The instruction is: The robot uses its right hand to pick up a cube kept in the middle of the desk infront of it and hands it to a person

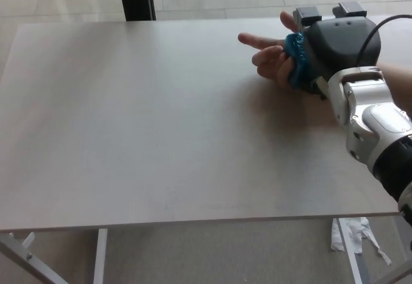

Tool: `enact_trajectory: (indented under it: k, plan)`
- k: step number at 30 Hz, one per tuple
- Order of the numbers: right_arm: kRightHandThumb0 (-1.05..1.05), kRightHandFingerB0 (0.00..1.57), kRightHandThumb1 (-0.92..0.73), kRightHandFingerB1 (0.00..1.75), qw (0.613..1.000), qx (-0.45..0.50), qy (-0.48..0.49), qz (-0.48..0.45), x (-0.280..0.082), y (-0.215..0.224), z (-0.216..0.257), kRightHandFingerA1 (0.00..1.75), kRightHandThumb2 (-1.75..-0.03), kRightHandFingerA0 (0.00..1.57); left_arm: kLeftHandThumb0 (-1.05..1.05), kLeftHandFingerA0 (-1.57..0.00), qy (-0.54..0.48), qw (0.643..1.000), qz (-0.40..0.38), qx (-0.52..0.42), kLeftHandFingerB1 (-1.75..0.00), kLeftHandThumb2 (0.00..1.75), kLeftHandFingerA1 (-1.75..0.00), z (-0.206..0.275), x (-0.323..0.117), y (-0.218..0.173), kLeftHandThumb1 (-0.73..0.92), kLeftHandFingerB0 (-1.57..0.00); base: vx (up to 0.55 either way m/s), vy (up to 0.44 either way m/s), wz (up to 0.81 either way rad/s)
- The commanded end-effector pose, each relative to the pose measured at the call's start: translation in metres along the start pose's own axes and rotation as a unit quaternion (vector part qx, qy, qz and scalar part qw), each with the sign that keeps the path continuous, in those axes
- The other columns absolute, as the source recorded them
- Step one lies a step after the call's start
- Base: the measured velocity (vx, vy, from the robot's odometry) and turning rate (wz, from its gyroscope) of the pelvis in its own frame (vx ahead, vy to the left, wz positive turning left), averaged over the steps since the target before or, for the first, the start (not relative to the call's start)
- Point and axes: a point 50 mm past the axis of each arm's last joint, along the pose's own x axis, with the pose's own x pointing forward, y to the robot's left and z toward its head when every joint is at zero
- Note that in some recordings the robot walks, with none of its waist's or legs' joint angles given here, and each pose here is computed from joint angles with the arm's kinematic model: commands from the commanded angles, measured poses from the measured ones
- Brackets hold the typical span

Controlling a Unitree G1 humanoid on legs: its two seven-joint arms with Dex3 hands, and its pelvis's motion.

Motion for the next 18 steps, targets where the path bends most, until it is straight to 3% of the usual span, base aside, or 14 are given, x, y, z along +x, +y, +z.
enact_trajectory:
  k: [1, 3, 6, 7, 8, 9, 10, 12, 13, 14, 17, 18]
  plan:
    - [-0.97, 0.0, -0.52, 0.23, 0.998, 0.048, -0.009, 0.03, -0.004, -0.027, -0.008, 0.29, -1.0, 0.0, -0.61, -0.8, -0.009, 1.0, 0.015, -0.005, -0.43, 0.56, -0.59, 0.004, -0.002, 0.013, 0.49, -0.66, 0.0, 0.0, 0.0]
    - [-1.05, 0.0, -0.58, 0.14, 0.998, 0.059, -0.022, 0.02, -0.01, -0.041, -0.017, 0.24, -1.04, 0.0, -0.6, -0.78, -0.01, 1.0, 0.016, -0.019, -0.45, 0.56, -0.59, 0.004, -0.002, 0.013, 0.48, -0.69, 0.0, 0.0, 0.0]
    - [-1.04, 0.0, -0.57, 0.17, 0.996, 0.076, -0.028, 0.026, -0.02, -0.056, -0.026, 0.29, -1.05, 0.0, -0.61, -0.77, -0.007, 1.0, 0.018, -0.023, -0.45, 0.56, -0.59, 0.002, -0.002, 0.014, 0.47, -0.71, 0.0, 0.0, 0.0]
    - [-1.03, 0.0, -0.58, 0.01, 0.994, 0.098, -0.037, 0.016, -0.027, -0.064, -0.036, 0.0, -0.8, 0.0, -0.62, -0.77, -0.007, 1.0, 0.02, -0.016, -0.43, 0.56, -0.58, 0.003, -0.002, 0.015, 0.48, -0.68, 0.0, 0.0, 0.0]
    - [-1.05, 0.0, -0.51, 0.06, 0.989, 0.14, -0.039, 0.01, -0.039, -0.075, -0.046, 0.0, -0.8, 0.0, -0.63, -0.76, -0.005, 1.0, 0.023, -0.01, -0.43, 0.56, -0.57, 0.003, -0.002, 0.016, 0.48, -0.7, 0.0, 0.0, 0.0]
    - [-1.01, 0.0, -0.56, 0.1, 0.987, 0.156, -0.047, -0.011, -0.06, -0.089, -0.064, 0.2, -0.99, 0.0, -0.61, -0.76, -0.007, 1.0, 0.018, -0.021, -0.43, 0.56, -0.59, 0.002, -0.003, 0.017, 0.48, -0.66, 0.0, 0.0, 0.0]
    - [-1.05, 0.0, -0.6, 0.03, 0.984, 0.17, -0.056, -0.021, -0.072, -0.096, -0.071, 0.18, -0.97, 0.0, -0.6, -0.77, -0.006, 1.0, 0.023, -0.019, -0.43, 0.56, -0.58, 0.002, -0.003, 0.018, 0.48, -0.66, 0.0, 0.0, 0.0]
    - [-1.0, 0.0, -0.57, 0.12, 0.98, 0.191, -0.055, -0.025, -0.089, -0.108, -0.077, 0.24, -0.95, 0.0, -0.61, -0.76, -0.004, 0.999, 0.025, -0.021, -0.42, 0.55, -0.57, 0.001, -0.004, 0.02, 0.48, -0.66, 0.0, 0.0, 0.0]
    - [-0.96, 0.0, -0.48, 0.04, 0.975, 0.213, -0.057, -0.036, -0.102, -0.115, -0.084, 0.01, -0.73, 0.0, -0.62, -0.68, -0.006, 0.999, 0.025, -0.021, -0.56, 0.8, -0.64, 0.002, -0.004, 0.022, 0.37, -0.6, 0.0, 0.0, 0.0]
    - [-0.87, 0.0, -0.51, 0.09, 0.967, 0.247, -0.042, -0.04, -0.125, -0.126, -0.099, 0.2, -0.9, 0.0, -0.6, -0.77, -0.007, 0.999, 0.03, -0.029, -0.44, 0.56, -0.58, 0.002, -0.004, 0.021, 0.47, -0.71, 0.0, 0.0, 0.0]
    - [-0.83, 0.12, -0.5, 0.11, 0.951, 0.3, -0.037, -0.068, -0.16, -0.14, -0.115, 0.2, -0.84, 0.0, -0.57, -0.74, -0.01, 0.999, 0.035, -0.04, -0.44, 0.56, -0.56, 0.005, -0.003, 0.022, 0.49, -0.7, 0.0, 0.0, 0.0]
    - [-0.34, 0.0, -0.38, 0.48, 0.939, 0.318, -0.023, -0.127, -0.196, -0.147, -0.134, 0.53, -0.94, 0.04, -0.58, -0.72, -0.007, 0.998, 0.037, -0.05, -0.44, 0.56, -0.55, 0.005, -0.003, 0.024, 0.49, -0.71, 0.0, 0.0, 0.0]
